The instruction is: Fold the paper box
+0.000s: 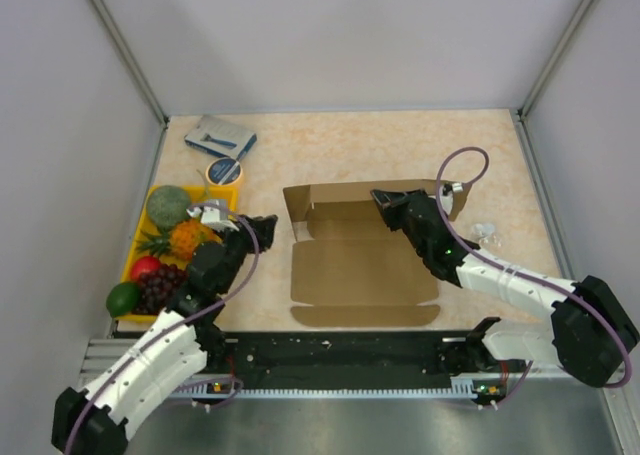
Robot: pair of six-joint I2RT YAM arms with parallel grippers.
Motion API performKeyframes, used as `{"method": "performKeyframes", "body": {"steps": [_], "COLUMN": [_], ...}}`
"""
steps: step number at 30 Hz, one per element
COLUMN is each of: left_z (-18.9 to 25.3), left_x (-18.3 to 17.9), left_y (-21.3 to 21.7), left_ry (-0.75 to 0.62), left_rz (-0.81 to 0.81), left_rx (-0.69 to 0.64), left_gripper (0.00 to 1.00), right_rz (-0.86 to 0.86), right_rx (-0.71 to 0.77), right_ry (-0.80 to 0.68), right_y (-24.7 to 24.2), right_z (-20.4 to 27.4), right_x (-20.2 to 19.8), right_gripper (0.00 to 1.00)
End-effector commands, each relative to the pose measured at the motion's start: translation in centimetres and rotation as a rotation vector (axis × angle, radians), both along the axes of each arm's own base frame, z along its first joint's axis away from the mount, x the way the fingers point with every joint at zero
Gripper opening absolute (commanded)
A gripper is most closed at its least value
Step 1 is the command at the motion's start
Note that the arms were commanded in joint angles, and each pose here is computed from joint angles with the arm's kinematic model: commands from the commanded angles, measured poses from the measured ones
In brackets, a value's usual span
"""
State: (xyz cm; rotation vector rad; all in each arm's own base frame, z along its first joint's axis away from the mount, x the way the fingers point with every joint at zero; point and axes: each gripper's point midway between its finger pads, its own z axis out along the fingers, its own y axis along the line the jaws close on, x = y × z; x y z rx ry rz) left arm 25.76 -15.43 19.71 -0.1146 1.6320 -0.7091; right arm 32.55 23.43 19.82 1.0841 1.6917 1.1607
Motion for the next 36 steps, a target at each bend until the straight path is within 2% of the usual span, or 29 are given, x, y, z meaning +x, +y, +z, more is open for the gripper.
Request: {"method": "performKeyframes", "body": {"steps": [1, 3, 4, 5, 7, 9, 10, 11, 13, 15, 17, 24, 30, 31, 33, 35, 36], "left_z": [-3.1, -1.3, -2.6, -0.8, -2.3, -1.0, -3.1, -2.9, -3.2, -3.7, -3.8, -3.8, -3.4, -4.4, -4.6, -4.8, -5.2], "left_x": [2.6, 4.6, 5.8, 7.4, 9.6, 11.9, 13.0, 13.8, 14.9, 15.4, 14.2, 9.9, 8.3, 8.0, 8.7, 7.7, 7.7], "left_y": [3.9, 4.5, 4.3, 4.1, 2.7, 1.7, 1.4, 0.9, -1.0, -2.6, -4.3, -5.0, -5.1, -4.6, -3.0, -1.8, -0.8], "left_ry": [0.243, 0.238, 0.284, 0.243, 0.301, 0.295, 0.355, 0.353, 0.368, 0.398, 0.417, 0.419, 0.399, 0.455, 0.438, 0.422, 0.413], "left_rz": [0.158, 0.184, 0.187, 0.191, 0.125, 0.075, 0.058, 0.024, -0.108, -0.206, -0.342, -0.459, -0.504, -0.471, -0.363, -0.298, -0.228], "left_rx": [-0.001, -0.024, 0.002, -0.019, 0.001, -0.022, -0.023, -0.039, -0.042, -0.046, -0.067, -0.09, -0.078, -0.056, 0.016, 0.036, 0.041], "left_gripper": [0.49, 0.48, 0.48, 0.46, 0.44, 0.4, 0.38, 0.36, 0.33, 0.28, 0.26, 0.26, 0.3, 0.32, 0.42, 0.59, 0.61], "right_rz": [0.032, 0.032, 0.033, 0.036, 0.035, 0.033, 0.03, 0.03, 0.031, 0.033, 0.03, 0.024, 0.016, 0.017, 0.02, 0.022, 0.021], "right_rx": [-0.097, -0.084, -0.085, -0.082, -0.077, -0.073, -0.073, -0.068, -0.062, -0.056, -0.055, -0.049, -0.043, -0.041, -0.041, -0.039, -0.039], "right_ry": [0.079, 0.078, 0.078, 0.075, 0.078, 0.073, 0.074, 0.073, 0.078, 0.084, 0.088, 0.088, 0.092, 0.094, 0.095, 0.096, 0.096], "right_y": [-0.3, -0.2, -0.2, -0.1, -0.1, -0.1, -0.1, 0.0, 0.0, 0.2, 0.2, 0.2, 0.1, 0.2, 0.3, 0.5, 0.4], "right_z": [-3.7, -3.7, -3.7, -3.4, -3.3, -3.0, -3.0, -2.8, -2.9, -3.0, -3.0, -2.8, -2.8, -2.8, -2.8, -2.7, -2.8], "right_x": [-1.1, -1.1, -1.1, -1.1, -1.1, -1.0, -0.9, -0.9, -0.9, -0.8, -0.7, -0.6, -0.5, -0.5, -0.4, -0.4, -0.3], "right_gripper": [0.0, 0.0, 0.0, 0.0, 0.0, 0.0, 0.0, 0.0, 0.0, 0.0, 0.0, 0.0, 0.0, 0.0, 0.0, 0.0, 0.0]}}
